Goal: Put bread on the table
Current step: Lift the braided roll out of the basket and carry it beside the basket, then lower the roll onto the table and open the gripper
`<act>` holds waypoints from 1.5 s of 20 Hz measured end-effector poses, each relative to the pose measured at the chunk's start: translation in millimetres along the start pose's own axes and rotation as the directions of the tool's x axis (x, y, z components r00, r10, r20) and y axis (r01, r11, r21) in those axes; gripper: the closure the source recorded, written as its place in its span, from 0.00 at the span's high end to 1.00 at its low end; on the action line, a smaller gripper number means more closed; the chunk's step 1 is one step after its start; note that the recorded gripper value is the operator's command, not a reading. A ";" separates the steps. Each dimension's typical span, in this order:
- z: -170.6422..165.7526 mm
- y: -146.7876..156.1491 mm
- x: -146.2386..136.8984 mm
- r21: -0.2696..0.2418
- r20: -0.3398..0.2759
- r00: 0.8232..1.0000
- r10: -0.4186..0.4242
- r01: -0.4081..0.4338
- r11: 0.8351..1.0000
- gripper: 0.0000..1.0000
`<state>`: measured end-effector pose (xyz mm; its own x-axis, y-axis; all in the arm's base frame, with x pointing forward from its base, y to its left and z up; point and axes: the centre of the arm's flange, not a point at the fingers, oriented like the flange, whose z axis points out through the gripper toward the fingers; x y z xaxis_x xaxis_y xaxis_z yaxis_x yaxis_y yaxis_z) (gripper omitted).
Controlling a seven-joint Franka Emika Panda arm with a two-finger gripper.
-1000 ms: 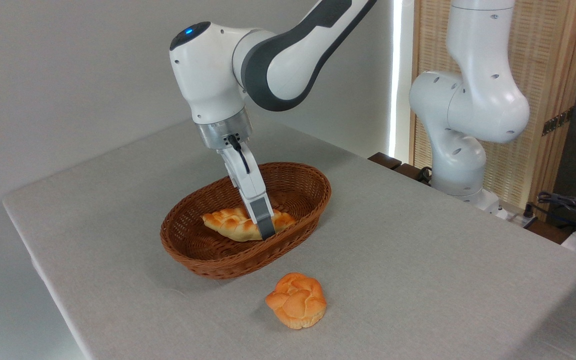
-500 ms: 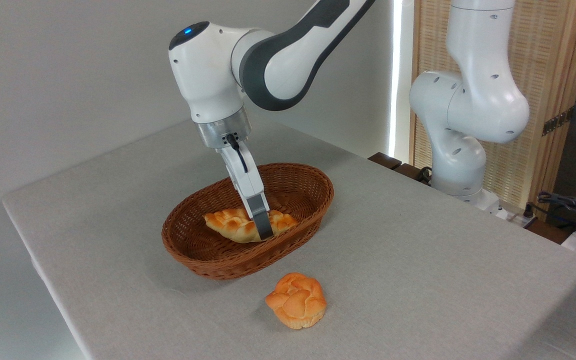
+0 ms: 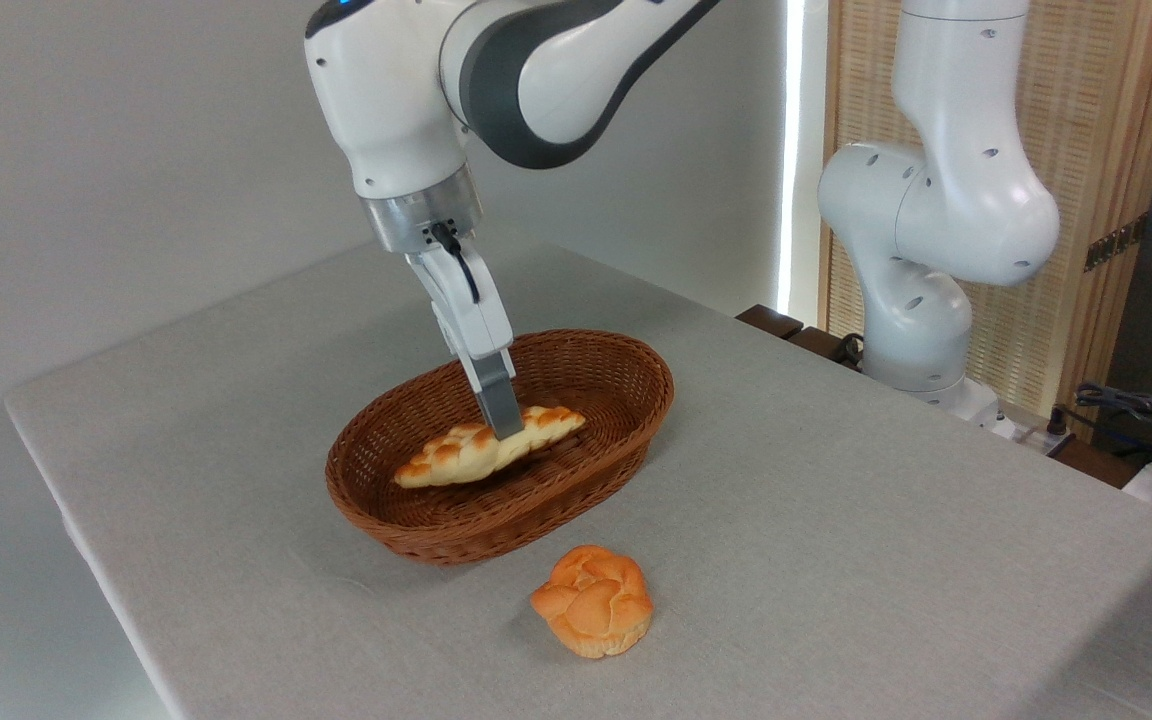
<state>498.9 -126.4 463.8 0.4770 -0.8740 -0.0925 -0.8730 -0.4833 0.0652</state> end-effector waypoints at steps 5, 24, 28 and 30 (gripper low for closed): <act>-19.7 -5.7 -2.7 -0.013 -0.031 0.999 -0.023 0.023 1.000 0.00; -23.1 -84.1 -231.7 -0.205 0.080 0.997 -0.018 0.034 0.978 0.02; 20.4 -78.8 -236.9 -0.292 0.109 0.994 0.003 0.030 0.956 0.57; 29.5 -76.3 -228.0 -0.309 0.120 0.993 0.023 0.015 0.951 1.00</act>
<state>453.7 111.2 450.6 0.4411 -0.8728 -0.2091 -0.7915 -0.4881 0.3678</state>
